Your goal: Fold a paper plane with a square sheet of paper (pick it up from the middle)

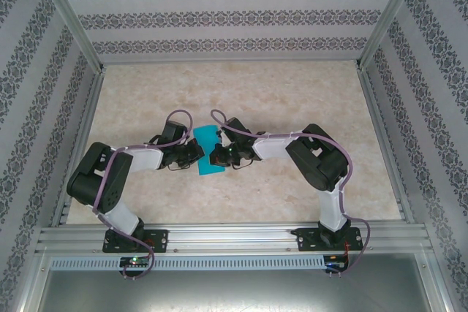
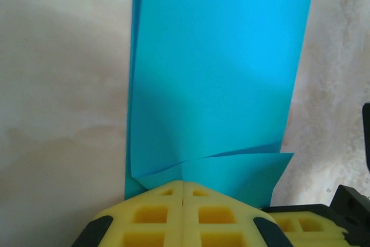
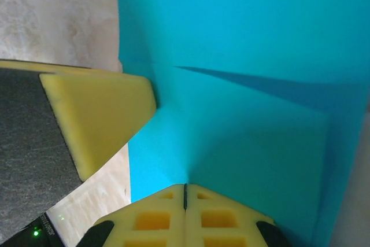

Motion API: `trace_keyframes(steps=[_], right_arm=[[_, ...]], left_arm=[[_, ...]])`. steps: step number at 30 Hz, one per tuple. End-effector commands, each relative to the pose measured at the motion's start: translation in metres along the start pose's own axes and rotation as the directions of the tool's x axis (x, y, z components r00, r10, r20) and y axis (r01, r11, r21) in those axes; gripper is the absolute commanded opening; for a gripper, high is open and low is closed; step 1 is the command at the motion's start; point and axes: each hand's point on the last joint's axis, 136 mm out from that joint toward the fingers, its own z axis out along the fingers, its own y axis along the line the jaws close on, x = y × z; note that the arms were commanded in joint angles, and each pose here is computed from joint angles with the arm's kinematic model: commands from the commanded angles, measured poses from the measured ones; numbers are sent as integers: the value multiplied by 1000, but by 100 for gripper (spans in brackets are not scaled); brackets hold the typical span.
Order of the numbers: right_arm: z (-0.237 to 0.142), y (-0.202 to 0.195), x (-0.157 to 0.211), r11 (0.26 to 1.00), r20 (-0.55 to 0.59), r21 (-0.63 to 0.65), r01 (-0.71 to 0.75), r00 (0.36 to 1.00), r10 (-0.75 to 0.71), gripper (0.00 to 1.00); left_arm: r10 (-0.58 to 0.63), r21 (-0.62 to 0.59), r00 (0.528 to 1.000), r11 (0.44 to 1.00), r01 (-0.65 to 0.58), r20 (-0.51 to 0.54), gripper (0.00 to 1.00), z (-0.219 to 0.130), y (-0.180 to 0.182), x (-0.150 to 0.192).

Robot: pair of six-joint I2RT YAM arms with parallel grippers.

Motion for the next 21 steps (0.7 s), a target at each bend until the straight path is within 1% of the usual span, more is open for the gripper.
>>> trace_keyframes(steps=[1, 5, 9, 16, 21], right_arm=[[-5, 12, 6, 1000, -26, 7, 5, 1000, -5, 0], [-10, 26, -5, 999, -9, 2, 45, 999, -45, 0], [-1, 13, -11, 999, -21, 33, 24, 999, -23, 0], [4, -20, 4, 996, -59, 85, -15, 998, 20, 0], [-5, -36, 21, 993, -67, 110, -32, 997, 39, 0]], left_arm=[[-25, -77, 999, 997, 24, -23, 5, 7, 20, 9], [-25, -100, 999, 995, 23, -22, 4, 5, 26, 11], [-18, -96, 1000, 995, 16, -21, 4, 5, 23, 9], [-13, -121, 1000, 993, 11, -16, 3, 5, 27, 8], [-15, -134, 1000, 991, 12, -18, 2, 6, 30, 8]])
